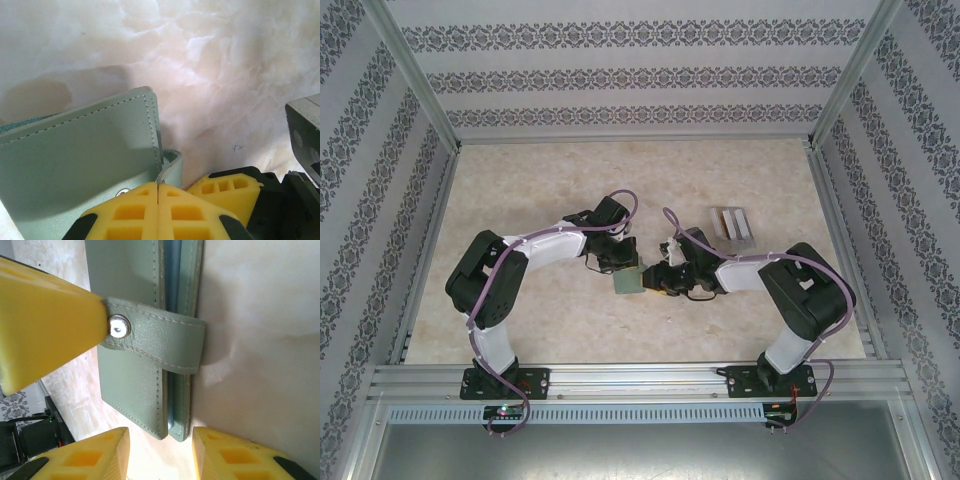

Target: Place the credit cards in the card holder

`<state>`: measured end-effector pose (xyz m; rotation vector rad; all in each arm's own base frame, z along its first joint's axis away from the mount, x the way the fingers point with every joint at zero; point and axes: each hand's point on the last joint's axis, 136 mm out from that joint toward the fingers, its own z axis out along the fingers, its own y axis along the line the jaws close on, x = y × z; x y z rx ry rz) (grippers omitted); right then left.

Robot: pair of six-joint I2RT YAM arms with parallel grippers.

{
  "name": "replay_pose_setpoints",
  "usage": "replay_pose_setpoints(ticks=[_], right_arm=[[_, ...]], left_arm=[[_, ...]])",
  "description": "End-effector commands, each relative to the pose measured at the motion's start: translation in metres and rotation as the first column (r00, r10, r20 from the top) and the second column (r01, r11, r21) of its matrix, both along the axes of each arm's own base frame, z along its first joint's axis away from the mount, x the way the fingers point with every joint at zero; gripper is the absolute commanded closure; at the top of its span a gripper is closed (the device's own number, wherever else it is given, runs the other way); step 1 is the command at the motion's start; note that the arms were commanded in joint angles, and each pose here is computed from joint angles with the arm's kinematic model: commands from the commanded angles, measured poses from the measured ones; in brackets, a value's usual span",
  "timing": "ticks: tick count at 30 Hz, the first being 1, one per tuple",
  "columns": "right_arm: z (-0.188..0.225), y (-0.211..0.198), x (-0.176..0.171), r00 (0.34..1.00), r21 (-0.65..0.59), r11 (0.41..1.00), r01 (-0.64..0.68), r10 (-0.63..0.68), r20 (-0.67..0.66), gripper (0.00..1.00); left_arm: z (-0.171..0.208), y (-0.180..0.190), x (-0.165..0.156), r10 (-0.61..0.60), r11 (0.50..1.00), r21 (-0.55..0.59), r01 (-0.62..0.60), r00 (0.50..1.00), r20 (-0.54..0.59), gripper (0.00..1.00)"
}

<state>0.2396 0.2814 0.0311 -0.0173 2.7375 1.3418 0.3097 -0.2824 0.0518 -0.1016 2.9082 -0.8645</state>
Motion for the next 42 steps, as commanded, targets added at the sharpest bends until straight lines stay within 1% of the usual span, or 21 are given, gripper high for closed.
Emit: replay_pose_setpoints(ticks=[1, 3, 6, 13, 16, 23, 42], right_arm=[[0.002, 0.005, 0.004, 1.0, 0.021, 1.0, 0.019, -0.019, -0.005, 0.61], [0.0, 0.01, 0.007, 1.0, 0.032, 0.999, 0.016, -0.015, -0.016, 0.61], [-0.004, 0.015, 0.01, 0.999, 0.046, 0.999, 0.01, -0.008, -0.031, 0.66], [-0.011, 0.012, 0.006, 0.999, 0.03, 0.999, 0.015, -0.013, -0.047, 0.88], [-0.014, 0.01, 0.004, 0.998, 0.02, 1.0, 0.019, -0.017, -0.057, 0.92], [-0.021, 0.006, 0.004, 0.997, -0.002, 0.999, 0.04, -0.04, -0.072, 0.95], [-0.025, 0.004, 0.003, 0.995, -0.007, 0.999, 0.046, -0.047, -0.093, 0.96]], left_arm=[[0.008, 0.004, 0.002, 0.0, 1.0, -0.006, 0.0, 1.0, 0.015, 1.0], [0.009, 0.003, 0.002, -0.001, 1.0, -0.007, 0.001, 1.0, 0.014, 1.0], [0.011, 0.005, 0.003, -0.003, 1.0, -0.002, 0.003, 1.0, 0.019, 1.0], [0.009, 0.01, 0.002, 0.004, 1.0, 0.007, -0.004, 1.0, 0.014, 1.0], [0.009, 0.016, 0.003, 0.016, 1.0, 0.016, -0.017, 1.0, 0.019, 1.0], [0.006, 0.018, 0.0, 0.023, 1.0, 0.009, -0.023, 1.0, 0.008, 1.0], [-0.006, 0.031, -0.002, 0.048, 0.998, 0.033, -0.048, 0.999, -0.011, 1.0]])
